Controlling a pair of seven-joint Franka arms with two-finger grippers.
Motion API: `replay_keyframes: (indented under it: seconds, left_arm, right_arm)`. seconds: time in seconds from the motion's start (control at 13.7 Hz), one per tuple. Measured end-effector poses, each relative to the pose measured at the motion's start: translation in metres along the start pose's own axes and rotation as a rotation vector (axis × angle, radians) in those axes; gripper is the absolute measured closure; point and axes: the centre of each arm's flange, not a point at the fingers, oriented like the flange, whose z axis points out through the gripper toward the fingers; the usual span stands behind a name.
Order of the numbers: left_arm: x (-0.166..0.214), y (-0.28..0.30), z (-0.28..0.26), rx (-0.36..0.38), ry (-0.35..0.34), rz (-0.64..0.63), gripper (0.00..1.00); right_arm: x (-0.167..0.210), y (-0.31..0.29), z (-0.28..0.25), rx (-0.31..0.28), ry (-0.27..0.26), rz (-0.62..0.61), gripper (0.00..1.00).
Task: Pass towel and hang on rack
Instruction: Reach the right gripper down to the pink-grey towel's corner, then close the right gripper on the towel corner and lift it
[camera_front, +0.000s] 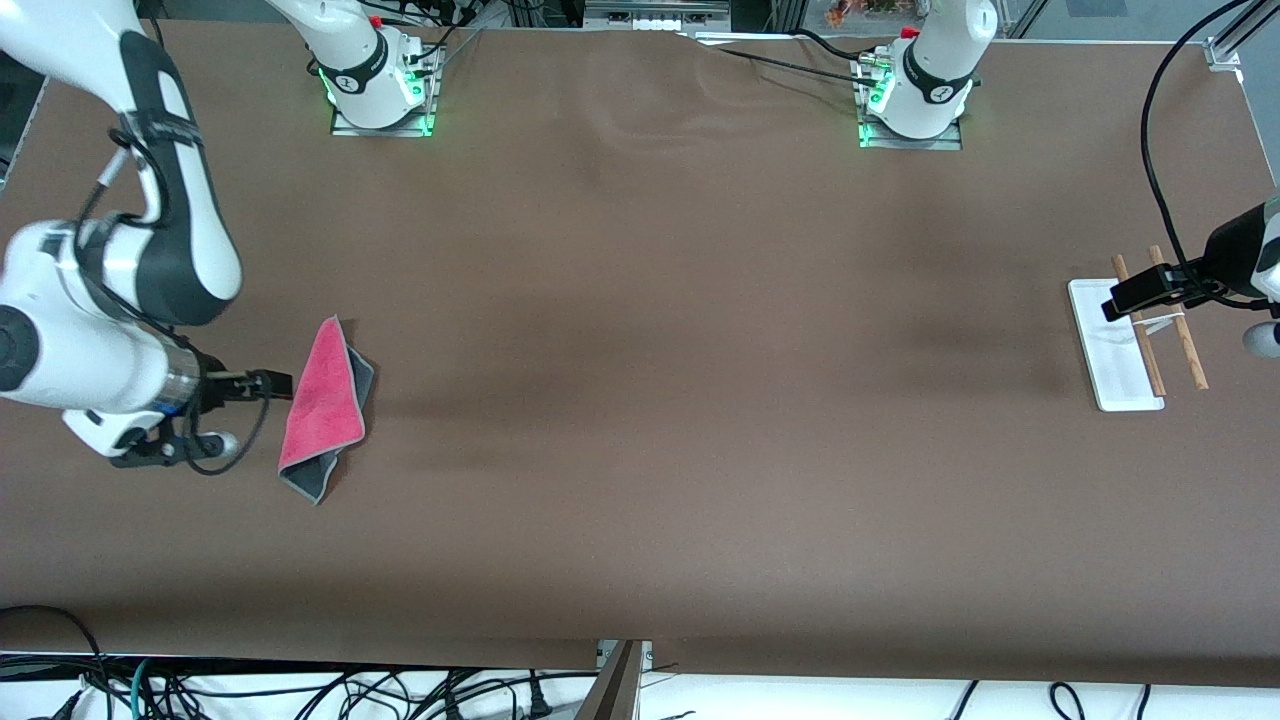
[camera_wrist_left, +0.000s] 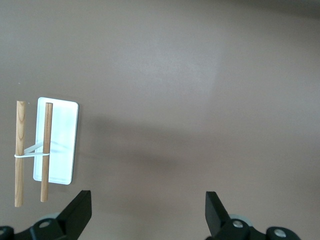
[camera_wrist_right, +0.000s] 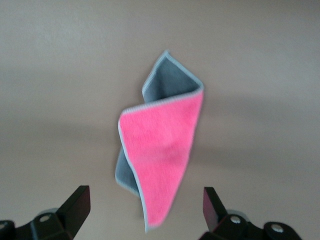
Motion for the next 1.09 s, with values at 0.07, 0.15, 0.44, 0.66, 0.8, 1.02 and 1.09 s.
replay_keyframes:
  seconds: [0.07, 0.15, 0.44, 0.66, 0.8, 1.02, 1.09]
  left_arm:
    - [0.001, 0.0, 0.001, 0.0, 0.0, 0.0, 0.0]
    - [0.002, 0.0, 0.002, 0.0, -0.003, 0.0, 0.0]
    - [0.006, -0.002, 0.01, 0.002, -0.016, -0.004, 0.0]
    - [0.006, -0.002, 0.009, 0.002, -0.015, -0.004, 0.0]
    - [0.006, -0.002, 0.009, 0.002, -0.015, -0.004, 0.0]
    - [0.006, -0.002, 0.009, 0.002, -0.014, -0.004, 0.0]
    - [0.006, -0.002, 0.009, 0.002, -0.014, -0.005, 0.0]
  right_arm:
    - [0.007, -0.007, 0.019, -0.001, 0.004, -0.008, 0.0]
    - [0.013, -0.012, 0.041, -0.001, 0.002, -0.007, 0.0]
    - [0.025, -0.017, 0.112, 0.001, -0.014, 0.012, 0.0]
    - [0.029, -0.022, 0.128, 0.0, 0.003, 0.008, 0.0]
    - [0.032, -0.026, 0.132, -0.002, 0.02, 0.003, 0.0]
    - [0.035, -0.033, 0.143, -0.003, 0.033, -0.006, 0.06]
    - [0.035, -0.034, 0.146, -0.003, 0.031, -0.007, 0.16]
